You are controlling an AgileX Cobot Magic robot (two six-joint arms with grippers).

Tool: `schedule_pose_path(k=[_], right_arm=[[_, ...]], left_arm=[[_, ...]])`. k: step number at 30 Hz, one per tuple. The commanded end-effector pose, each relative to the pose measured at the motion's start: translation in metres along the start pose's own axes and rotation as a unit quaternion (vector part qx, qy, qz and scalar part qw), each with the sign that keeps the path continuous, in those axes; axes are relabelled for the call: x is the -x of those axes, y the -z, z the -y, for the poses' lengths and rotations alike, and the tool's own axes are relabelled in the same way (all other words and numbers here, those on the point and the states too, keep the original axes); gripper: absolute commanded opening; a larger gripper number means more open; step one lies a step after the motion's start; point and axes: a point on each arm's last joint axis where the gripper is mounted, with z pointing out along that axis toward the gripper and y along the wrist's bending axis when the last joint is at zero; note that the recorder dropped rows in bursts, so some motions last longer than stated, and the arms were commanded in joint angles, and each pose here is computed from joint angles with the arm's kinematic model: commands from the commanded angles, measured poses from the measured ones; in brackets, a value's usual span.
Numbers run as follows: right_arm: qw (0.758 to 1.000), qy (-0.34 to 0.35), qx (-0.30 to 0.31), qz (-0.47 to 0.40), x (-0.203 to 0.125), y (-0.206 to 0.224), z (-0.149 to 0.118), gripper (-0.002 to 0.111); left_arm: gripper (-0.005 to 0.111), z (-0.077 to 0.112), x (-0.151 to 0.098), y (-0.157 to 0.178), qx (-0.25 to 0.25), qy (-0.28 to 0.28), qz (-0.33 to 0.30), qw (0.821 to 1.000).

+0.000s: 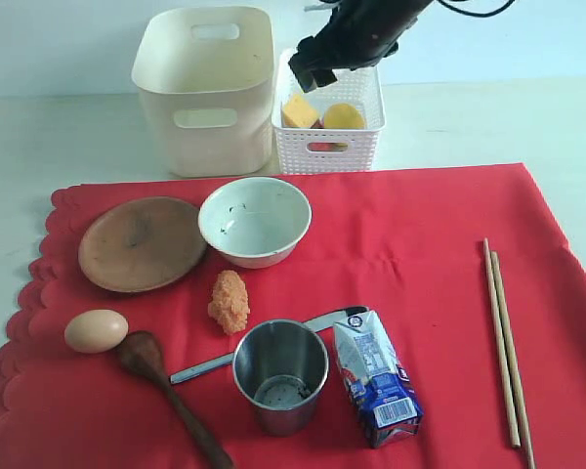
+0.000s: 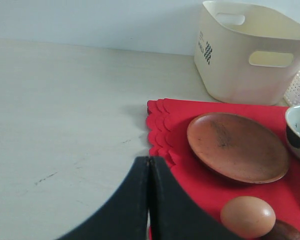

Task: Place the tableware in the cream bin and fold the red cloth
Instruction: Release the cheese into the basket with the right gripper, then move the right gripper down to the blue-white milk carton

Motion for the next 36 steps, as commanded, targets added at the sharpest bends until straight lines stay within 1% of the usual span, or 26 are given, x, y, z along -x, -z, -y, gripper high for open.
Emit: schedule_pose_path(k=[1, 3, 9, 18, 27, 36], right_arm=[[1.000, -0.003, 0.000, -0.024, 0.005, 0.033, -0.001, 0.071], [0.999, -0.003, 0.006, -0.039, 0.005, 0.045, -0.003, 0.070], [0.995, -0.032, 0.018, -0.089, 0.000, 0.072, -0.008, 0.070], [0.993, -0.043, 0.022, -0.105, -0.007, 0.102, -0.014, 0.070], [0.990, -0.057, 0.025, -0.124, -0.029, 0.129, -0.022, 0.070], [0.990, -0.061, 0.024, -0.128, -0.060, 0.165, -0.033, 0.070]], left_arm=[[0.000, 0.000, 0.000, 0.000, 0.002, 0.000, 0.006, 1.000], [0.000, 0.000, 0.000, 0.000, 0.002, 0.000, 0.006, 1.000], [0.000, 0.000, 0.000, 0.000, 0.002, 0.001, 0.006, 1.000], [0.000, 0.000, 0.000, 0.000, 0.002, -0.001, 0.006, 1.000], [0.000, 0.000, 0.000, 0.000, 0.002, 0.000, 0.006, 1.000], [0.000, 0.000, 0.000, 0.000, 0.002, -0.001, 0.006, 1.000]])
